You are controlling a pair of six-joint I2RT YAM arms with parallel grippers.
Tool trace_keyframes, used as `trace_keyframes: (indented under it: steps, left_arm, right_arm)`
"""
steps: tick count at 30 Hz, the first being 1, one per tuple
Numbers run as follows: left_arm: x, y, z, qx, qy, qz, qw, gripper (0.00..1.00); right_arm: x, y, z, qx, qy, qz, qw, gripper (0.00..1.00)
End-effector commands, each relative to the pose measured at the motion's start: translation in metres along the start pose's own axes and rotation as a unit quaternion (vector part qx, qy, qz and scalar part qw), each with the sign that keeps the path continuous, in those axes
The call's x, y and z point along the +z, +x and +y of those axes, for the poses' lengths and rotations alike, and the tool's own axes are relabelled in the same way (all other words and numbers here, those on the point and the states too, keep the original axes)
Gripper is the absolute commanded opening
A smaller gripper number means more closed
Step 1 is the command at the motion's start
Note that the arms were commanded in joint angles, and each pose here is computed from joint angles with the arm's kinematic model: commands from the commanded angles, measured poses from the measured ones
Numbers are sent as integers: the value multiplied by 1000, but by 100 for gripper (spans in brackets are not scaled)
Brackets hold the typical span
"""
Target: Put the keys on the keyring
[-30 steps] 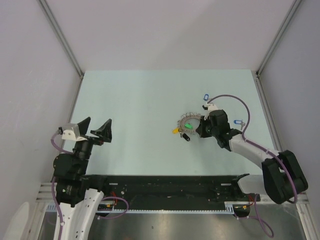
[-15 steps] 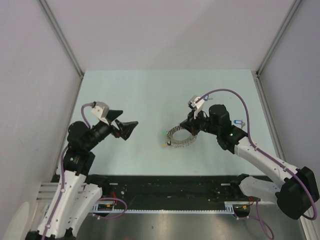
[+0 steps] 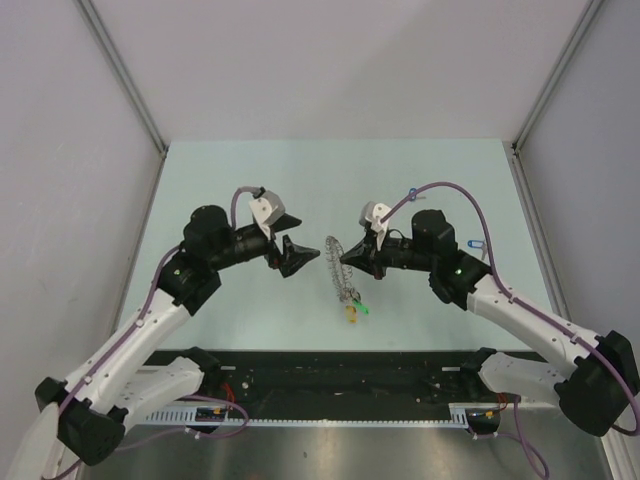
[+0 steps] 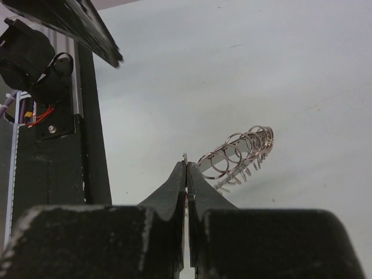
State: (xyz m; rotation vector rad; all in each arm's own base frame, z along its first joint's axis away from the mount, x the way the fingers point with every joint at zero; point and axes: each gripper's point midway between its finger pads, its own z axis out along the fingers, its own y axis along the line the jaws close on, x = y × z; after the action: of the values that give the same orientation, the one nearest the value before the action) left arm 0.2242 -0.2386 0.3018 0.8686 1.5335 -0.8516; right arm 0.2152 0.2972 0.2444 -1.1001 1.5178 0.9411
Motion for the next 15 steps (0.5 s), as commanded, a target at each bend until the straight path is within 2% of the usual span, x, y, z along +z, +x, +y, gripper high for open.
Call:
trace_keyframes:
  steps: [1, 3, 7, 15]
  left_arm:
    - [16, 1, -2, 42, 23, 2, 999, 87]
    - [22, 18, -4, 33, 36, 16, 999, 85]
    - [26, 35, -12, 30, 62, 24, 997, 71]
    - [29, 56, -28, 35, 101, 39, 994, 65]
  right_arm:
    - [8, -35, 2, -50, -18, -47, 997, 0]
    - [11, -32, 5, -51, -28, -44, 997, 0]
    - [12, -29, 11, -48, -39, -41, 997, 0]
    - [8, -36, 21, -48, -52, -67, 995, 0]
